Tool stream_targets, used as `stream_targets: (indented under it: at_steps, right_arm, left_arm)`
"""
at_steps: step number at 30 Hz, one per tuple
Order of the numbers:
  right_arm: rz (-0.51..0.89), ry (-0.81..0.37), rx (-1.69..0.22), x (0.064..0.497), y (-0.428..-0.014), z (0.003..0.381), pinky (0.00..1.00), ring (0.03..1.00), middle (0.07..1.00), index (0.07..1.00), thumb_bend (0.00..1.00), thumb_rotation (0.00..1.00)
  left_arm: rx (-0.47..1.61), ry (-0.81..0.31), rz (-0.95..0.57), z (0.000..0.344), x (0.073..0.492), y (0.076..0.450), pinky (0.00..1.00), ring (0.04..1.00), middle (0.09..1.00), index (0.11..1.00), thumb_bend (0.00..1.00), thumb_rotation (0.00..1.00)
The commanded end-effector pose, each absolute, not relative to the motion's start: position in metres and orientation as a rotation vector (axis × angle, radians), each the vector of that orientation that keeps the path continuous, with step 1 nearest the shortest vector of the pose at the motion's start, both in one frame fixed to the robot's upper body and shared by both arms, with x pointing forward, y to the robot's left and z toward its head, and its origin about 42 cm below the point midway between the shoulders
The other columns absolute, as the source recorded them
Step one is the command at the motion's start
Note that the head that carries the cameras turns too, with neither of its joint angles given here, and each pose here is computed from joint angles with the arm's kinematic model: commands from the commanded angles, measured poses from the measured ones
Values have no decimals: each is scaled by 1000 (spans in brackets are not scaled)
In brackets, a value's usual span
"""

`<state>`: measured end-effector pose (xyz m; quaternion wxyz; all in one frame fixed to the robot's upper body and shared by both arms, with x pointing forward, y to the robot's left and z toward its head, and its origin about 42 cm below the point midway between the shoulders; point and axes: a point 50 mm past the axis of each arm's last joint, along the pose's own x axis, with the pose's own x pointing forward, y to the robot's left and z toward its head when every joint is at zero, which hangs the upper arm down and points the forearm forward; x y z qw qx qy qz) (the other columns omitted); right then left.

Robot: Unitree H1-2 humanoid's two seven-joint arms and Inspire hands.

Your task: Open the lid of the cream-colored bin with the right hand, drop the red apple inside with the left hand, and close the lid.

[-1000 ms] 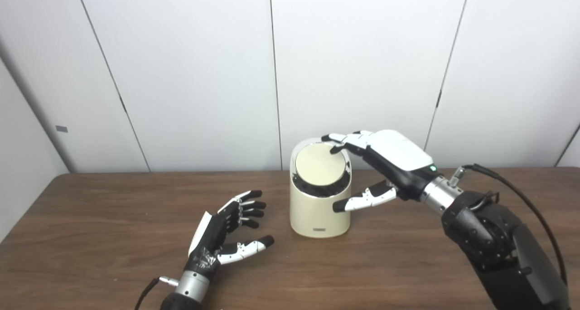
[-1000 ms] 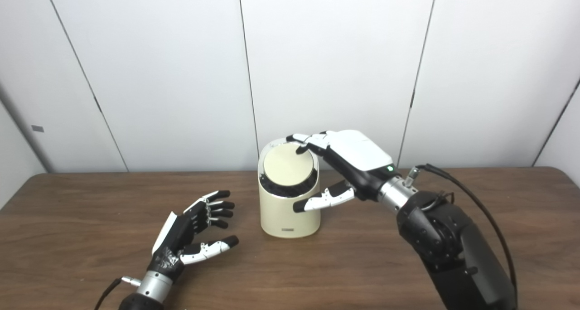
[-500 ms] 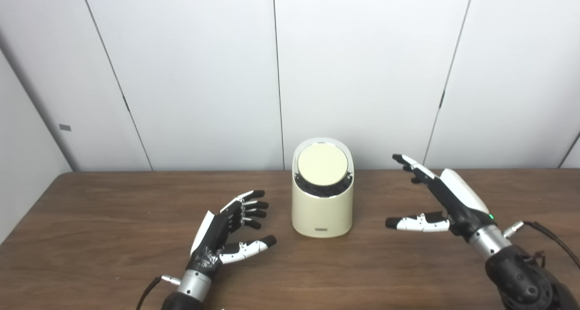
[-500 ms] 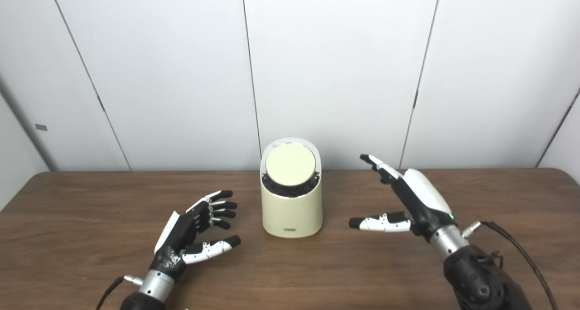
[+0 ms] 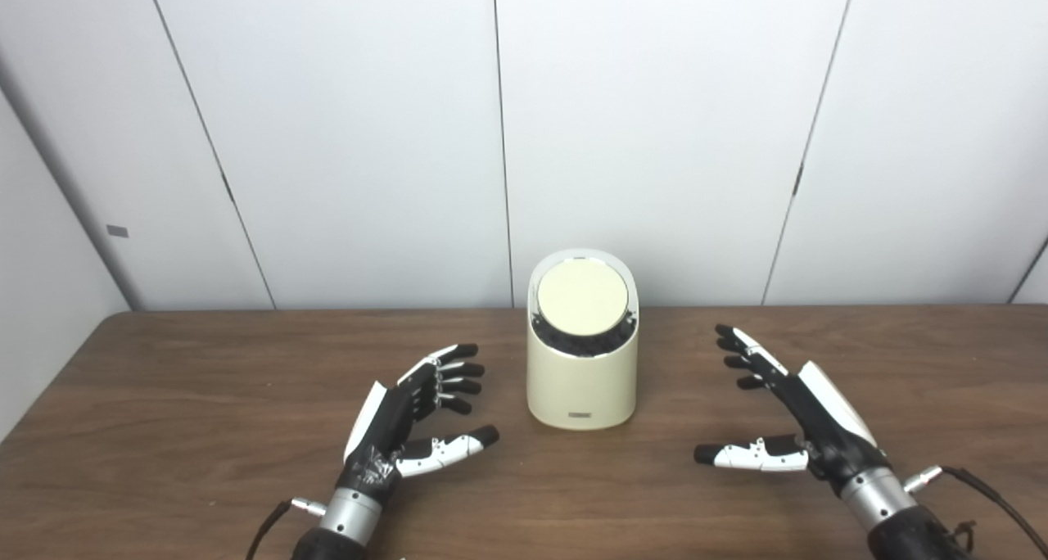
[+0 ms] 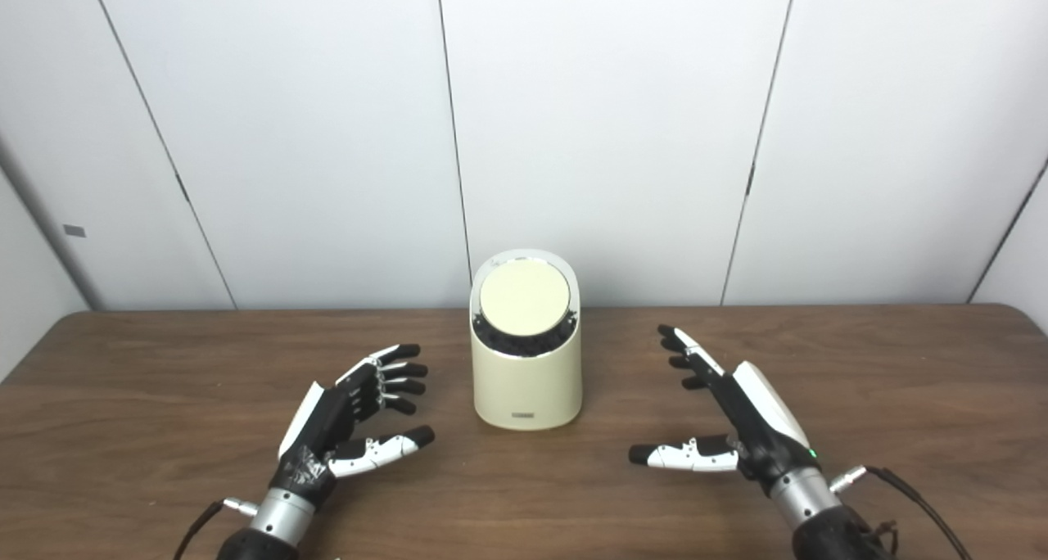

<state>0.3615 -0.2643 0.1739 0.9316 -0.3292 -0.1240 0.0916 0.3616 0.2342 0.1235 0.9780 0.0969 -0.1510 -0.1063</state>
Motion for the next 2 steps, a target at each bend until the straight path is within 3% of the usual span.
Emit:
stream_targets:
  at_steps: [1,2]
  right_arm:
    - [160,-348,-615,367,-261,190,812,894,923,933,784,304]
    - [165,-356,-594,365,-259,188,796,886,926,933,777,267]
  left_arm:
    - [169,-336,-215,121,358,236,618,711,763,842,763,165]
    - [156,-335,-213,121,358,237,624,712,763,842,753,156]
